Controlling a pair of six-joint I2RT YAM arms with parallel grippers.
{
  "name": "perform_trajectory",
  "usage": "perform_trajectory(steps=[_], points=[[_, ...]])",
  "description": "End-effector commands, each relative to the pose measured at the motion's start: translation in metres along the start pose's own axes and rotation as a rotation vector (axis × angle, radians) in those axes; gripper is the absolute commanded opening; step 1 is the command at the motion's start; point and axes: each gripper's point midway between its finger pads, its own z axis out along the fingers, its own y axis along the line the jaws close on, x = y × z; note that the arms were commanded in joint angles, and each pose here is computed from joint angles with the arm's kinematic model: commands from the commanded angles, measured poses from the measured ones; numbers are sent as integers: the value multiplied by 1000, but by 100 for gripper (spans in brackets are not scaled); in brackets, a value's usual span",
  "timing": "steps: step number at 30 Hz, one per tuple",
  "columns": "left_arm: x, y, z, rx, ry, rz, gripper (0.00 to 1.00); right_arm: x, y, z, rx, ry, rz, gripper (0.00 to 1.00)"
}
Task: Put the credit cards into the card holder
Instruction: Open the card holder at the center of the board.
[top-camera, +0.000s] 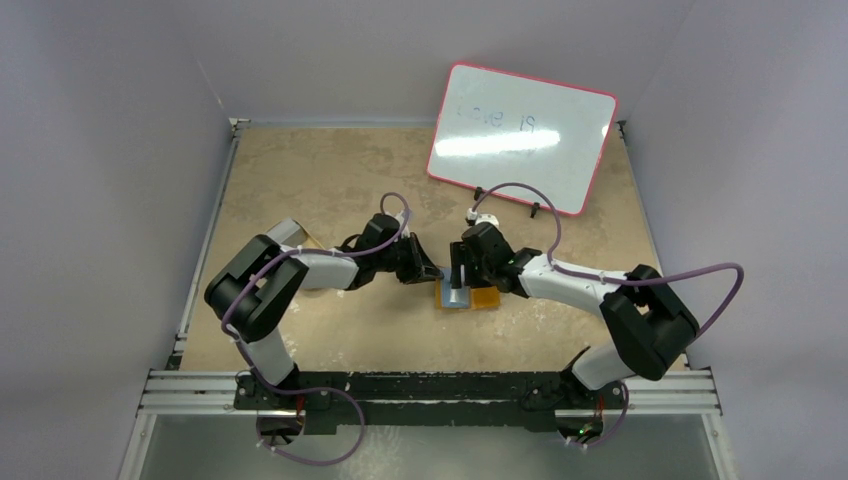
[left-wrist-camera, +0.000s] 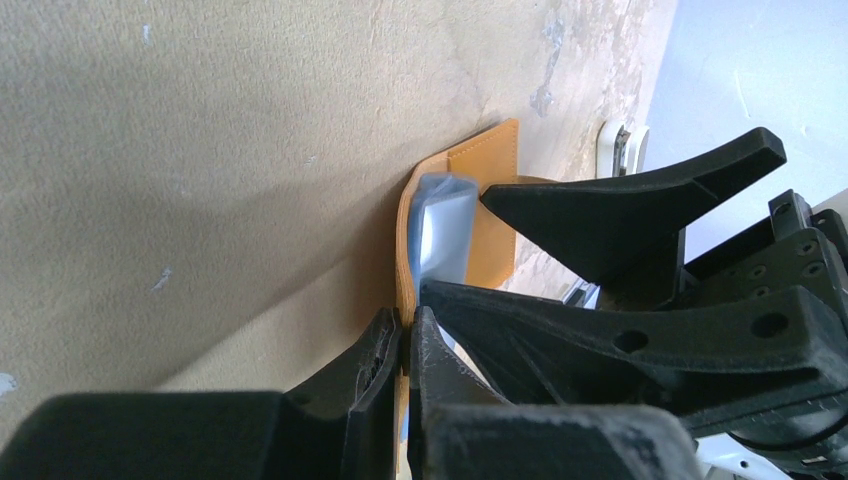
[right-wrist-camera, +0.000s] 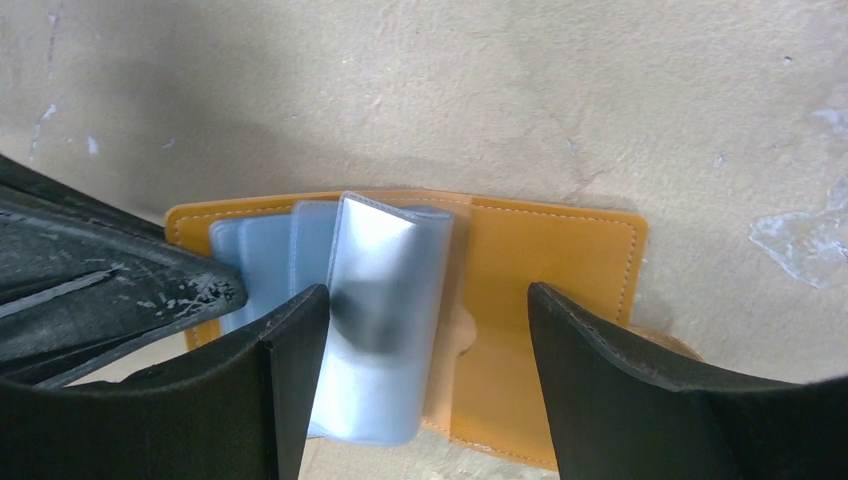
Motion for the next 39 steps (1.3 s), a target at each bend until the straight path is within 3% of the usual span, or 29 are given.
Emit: perform_trajectory(steps=[1, 9, 15, 23, 28, 33, 39], points=[[-9, -45, -14, 145, -19, 43, 0, 1, -14, -4, 86, 15, 9, 75], [-8, -37, -15, 97, -9, 61, 0, -1, -32, -15, 194, 12, 34, 73], [-9, -69, -26, 206, -10, 35, 0, -13, -34, -21, 229, -21, 72, 73], [-12, -46, -28, 53, -15, 104, 0, -33, -29, -37, 221, -57, 89, 73], [-17, -50, -28, 42, -30, 104, 0, -57, 3, -63, 41, -127, 116, 70], [-18, -51, -30, 37, -39, 96, 0, -62, 59, -76, -270, -156, 124, 61], [-20, -52, -31, 26, -44, 98, 0, -57, 76, -68, -356, -150, 136, 52]])
